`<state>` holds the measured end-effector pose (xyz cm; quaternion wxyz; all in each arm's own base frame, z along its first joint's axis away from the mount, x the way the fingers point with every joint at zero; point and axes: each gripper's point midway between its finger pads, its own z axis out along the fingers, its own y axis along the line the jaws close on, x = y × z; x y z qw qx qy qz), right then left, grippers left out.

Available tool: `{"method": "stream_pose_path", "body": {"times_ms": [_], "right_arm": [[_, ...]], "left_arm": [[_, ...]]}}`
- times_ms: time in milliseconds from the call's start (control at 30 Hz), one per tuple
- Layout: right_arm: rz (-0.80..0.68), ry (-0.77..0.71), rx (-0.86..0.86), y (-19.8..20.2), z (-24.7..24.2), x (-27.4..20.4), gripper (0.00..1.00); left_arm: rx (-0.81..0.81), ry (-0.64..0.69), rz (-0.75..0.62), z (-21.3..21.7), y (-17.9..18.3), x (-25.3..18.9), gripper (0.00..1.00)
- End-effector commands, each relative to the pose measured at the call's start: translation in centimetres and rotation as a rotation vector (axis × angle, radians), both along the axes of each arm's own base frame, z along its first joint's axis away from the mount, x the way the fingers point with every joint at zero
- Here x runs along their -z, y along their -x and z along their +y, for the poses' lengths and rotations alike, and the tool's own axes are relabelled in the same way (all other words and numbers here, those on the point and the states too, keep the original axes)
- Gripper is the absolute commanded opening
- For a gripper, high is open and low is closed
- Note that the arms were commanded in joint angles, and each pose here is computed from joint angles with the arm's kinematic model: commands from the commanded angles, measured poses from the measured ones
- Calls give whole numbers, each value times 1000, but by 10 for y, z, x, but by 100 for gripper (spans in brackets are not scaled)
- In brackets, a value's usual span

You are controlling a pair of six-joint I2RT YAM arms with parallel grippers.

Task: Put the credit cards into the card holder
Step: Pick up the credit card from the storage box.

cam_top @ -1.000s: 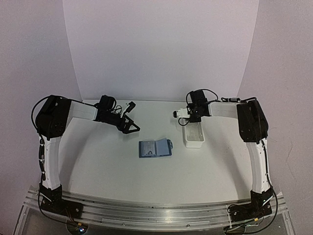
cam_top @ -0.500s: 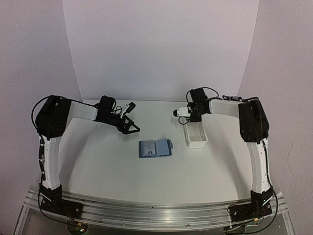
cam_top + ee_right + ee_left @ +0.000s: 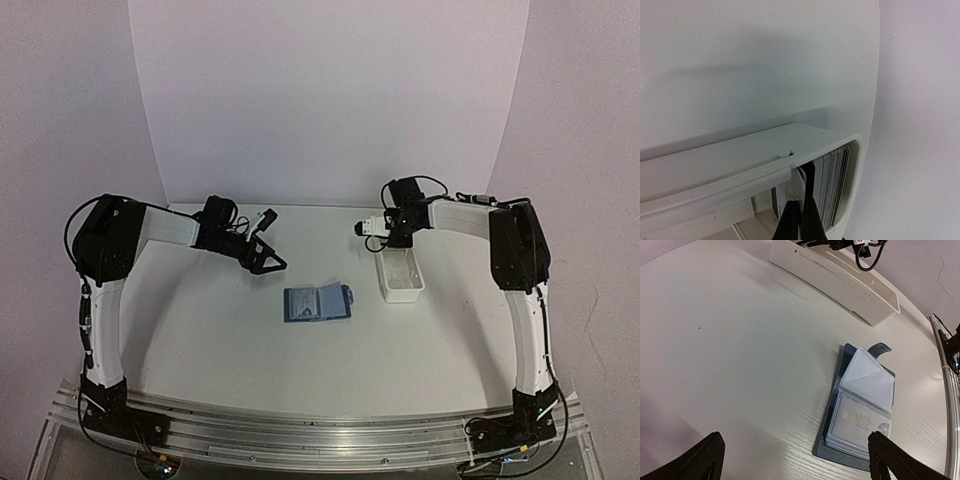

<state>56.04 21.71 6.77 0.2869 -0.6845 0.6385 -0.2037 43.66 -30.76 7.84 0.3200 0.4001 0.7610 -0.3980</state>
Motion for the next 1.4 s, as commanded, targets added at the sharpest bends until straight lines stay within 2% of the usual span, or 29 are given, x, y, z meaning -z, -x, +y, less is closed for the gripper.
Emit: {"method": "stream_pose_path", "body": {"times_ms": [0, 467, 633, 933, 1367], "right_arm": [[-72, -44, 22, -12, 1, -45, 0], [26, -96, 50, 4, 3, -54, 0], [58, -176, 61, 3, 9, -59, 0], [101, -209, 98, 13, 6, -70, 0], [88, -190, 119, -5, 7, -46, 1]], "left_arm": [[14, 14, 12, -1, 3, 0, 100], [25, 25, 18, -1, 7, -3, 100], [29, 28, 14, -1, 8, -5, 99], [31, 30, 24, -1, 9, -5, 100], [31, 33, 20, -1, 11, -7, 99]]}}
